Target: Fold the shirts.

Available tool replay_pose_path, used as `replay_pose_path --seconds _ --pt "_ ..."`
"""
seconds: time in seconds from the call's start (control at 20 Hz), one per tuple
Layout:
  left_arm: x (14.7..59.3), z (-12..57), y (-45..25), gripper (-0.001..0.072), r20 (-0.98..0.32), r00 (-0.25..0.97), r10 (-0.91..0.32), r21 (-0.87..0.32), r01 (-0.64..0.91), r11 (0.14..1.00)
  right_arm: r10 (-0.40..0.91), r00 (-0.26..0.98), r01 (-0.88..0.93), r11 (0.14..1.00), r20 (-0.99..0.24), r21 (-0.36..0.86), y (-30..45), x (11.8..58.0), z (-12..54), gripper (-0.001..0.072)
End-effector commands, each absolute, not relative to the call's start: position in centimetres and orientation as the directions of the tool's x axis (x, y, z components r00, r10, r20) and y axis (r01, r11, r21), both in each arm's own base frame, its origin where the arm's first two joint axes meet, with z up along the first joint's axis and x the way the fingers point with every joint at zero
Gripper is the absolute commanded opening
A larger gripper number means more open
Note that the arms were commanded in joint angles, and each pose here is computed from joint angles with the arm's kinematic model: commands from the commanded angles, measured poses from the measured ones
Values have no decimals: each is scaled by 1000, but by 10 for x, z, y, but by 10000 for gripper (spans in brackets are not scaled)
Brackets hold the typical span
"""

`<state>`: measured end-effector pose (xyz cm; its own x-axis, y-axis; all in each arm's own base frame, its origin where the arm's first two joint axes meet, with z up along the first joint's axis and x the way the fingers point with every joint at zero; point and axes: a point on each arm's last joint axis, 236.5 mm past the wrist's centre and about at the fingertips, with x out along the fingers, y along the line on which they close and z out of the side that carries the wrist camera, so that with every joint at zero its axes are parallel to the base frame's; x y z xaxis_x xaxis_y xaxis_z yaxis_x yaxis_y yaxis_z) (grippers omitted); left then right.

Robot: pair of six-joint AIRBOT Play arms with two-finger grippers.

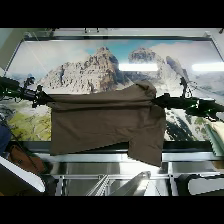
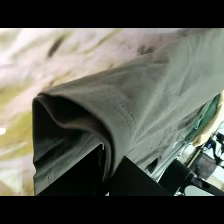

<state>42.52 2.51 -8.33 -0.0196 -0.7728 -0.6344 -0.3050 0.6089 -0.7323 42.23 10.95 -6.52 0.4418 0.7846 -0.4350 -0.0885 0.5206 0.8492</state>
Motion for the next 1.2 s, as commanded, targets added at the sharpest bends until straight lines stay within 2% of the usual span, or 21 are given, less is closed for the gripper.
replay_pose_path --seconds 0.0,0.2,0.35,0.5,0.55,0.6,0.65,0.7,0.8,0.9,0.95,1.0,1.05,1.15 --pt "427 -91 24 17 -668 -29 -743 -704 -299 645 760 483 -89 537 -435 839 116 433 -67 22" --pt "433 -95 29 16 -683 -2 -730 -696 -301 652 739 492 -83 566 -460 820 126 438 -73 22" --pt "440 -98 32 15 -696 28 -717 -690 -301 658 682 555 -61 605 -476 794 120 454 -76 22" --pt "434 -95 29 20 -685 3 -729 -695 -302 652 648 609 -30 594 -457 804 108 467 -71 23" --pt "429 -93 29 188 -676 -14 -737 -699 -304 647 650 609 -38 595 -453 803 108 467 -70 45" --pt "423 -90 29 459 -664 -33 -747 -700 -325 637 658 608 -42 586 -444 809 107 466 -68 316" --pt "417 -86 27 676 -651 -58 -757 -696 -352 625 680 600 -62 565 -421 823 109 464 -60 547" --pt "409 -81 28 716 -634 -83 -769 -691 -386 611 696 595 -82 550 -402 831 107 462 -52 546" --pt "392 -64 33 705 -605 -127 -786 -676 -440 591 694 600 -68 541 -398 838 86 456 -35 546" --pt "369 -52 48 705 -656 -135 -742 -610 -485 627 644 622 -32 590 -446 807 45 446 -20 548" --pt "350 -51 58 705 -705 -160 -690 -544 -502 672 607 636 8 613 -477 790 23 440 -14 554" --pt "323 -49 69 705 -754 -209 -622 -450 -526 722 569 658 42 627 -494 778 1 434 -4 635" --pt "293 -47 76 697 -786 -265 -558 -356 -544 760 548 682 39 634 -484 773 -14 429 11 656" --pt "244 -46 78 698 -814 -326 -481 -227 -584 779 531 719 8 640 -449 769 -29 421 40 655"
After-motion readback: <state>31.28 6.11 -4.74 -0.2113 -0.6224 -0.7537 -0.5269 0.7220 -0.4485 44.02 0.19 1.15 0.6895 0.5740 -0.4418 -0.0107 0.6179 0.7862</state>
